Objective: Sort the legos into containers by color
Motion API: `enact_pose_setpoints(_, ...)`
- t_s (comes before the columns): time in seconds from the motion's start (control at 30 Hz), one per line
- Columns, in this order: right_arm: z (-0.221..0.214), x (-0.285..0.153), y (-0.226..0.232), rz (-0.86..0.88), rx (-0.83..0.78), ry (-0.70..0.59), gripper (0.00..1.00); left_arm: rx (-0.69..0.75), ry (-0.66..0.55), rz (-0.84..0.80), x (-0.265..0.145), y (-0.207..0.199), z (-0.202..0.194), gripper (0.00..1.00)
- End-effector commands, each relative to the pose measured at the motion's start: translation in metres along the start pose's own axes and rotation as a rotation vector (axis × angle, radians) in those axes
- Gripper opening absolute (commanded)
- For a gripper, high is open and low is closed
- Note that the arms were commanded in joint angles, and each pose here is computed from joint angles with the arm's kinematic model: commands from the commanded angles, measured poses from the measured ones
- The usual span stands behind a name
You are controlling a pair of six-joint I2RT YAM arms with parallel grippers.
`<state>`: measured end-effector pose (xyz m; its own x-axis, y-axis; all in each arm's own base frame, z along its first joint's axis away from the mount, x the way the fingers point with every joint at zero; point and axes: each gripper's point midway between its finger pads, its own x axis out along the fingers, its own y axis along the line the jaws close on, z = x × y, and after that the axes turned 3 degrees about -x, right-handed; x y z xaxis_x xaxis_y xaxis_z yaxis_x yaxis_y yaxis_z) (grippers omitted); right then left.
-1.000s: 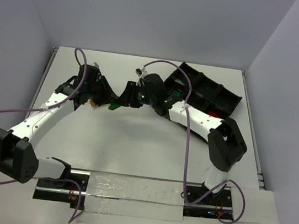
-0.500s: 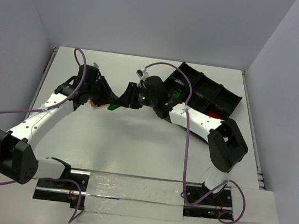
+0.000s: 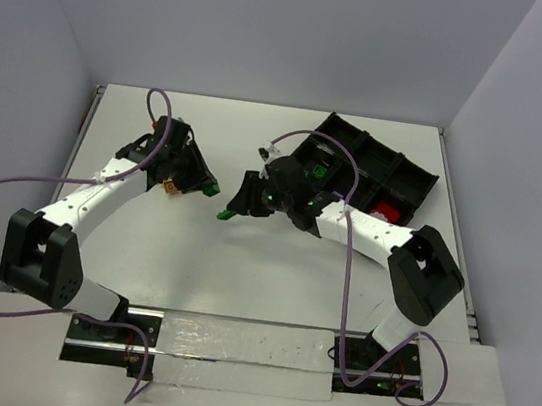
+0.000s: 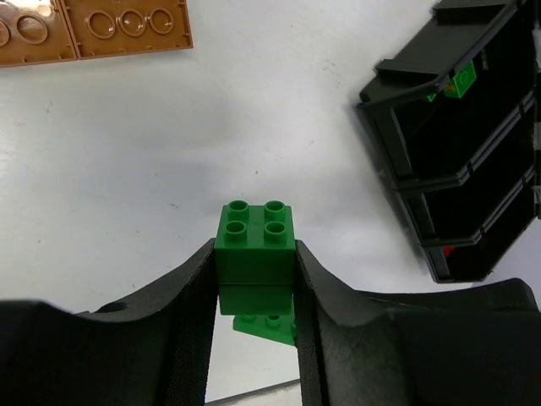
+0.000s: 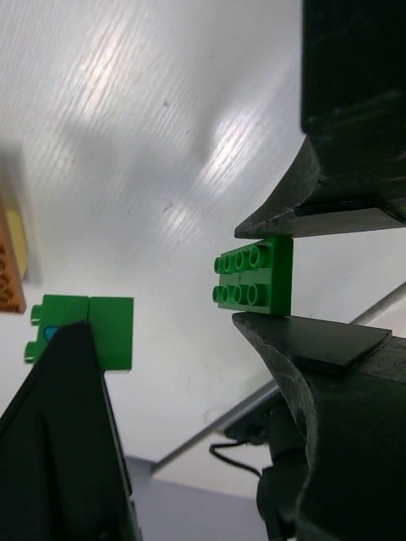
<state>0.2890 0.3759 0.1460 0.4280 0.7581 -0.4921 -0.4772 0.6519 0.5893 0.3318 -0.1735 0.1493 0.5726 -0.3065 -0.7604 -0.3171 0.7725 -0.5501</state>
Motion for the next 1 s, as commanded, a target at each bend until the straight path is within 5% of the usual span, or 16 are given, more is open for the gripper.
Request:
enact_pose_setpoints(0.0, 0.013, -0.016, -0.001, -0.038, -0.055, -0.05, 0.0, 0.017, -0.065, -0.045, 0.001, -0.02, 0.022, 0.0)
enact_pose_setpoints(0.43, 0.091, -0.07, -0.122, -0.531, 0.074, -0.272, 0.0, 0.077, -0.123, -0.004, -0.016, -0.006, 0.026, 0.0)
enact_pose_setpoints(0.8, 0.163, -0.088, -0.183, -0.677, 0.097, -0.407, 0.0, 0.146, -0.06, -0.108, -0.025, -0.019, 0.011, 0.0)
enact_pose_setpoints(0.97, 0.165, -0.068, -0.2, -0.713, 0.095, -0.353, 0.56, 0.157, -0.033, -0.121, -0.023, -0.019, 0.006, 0.0)
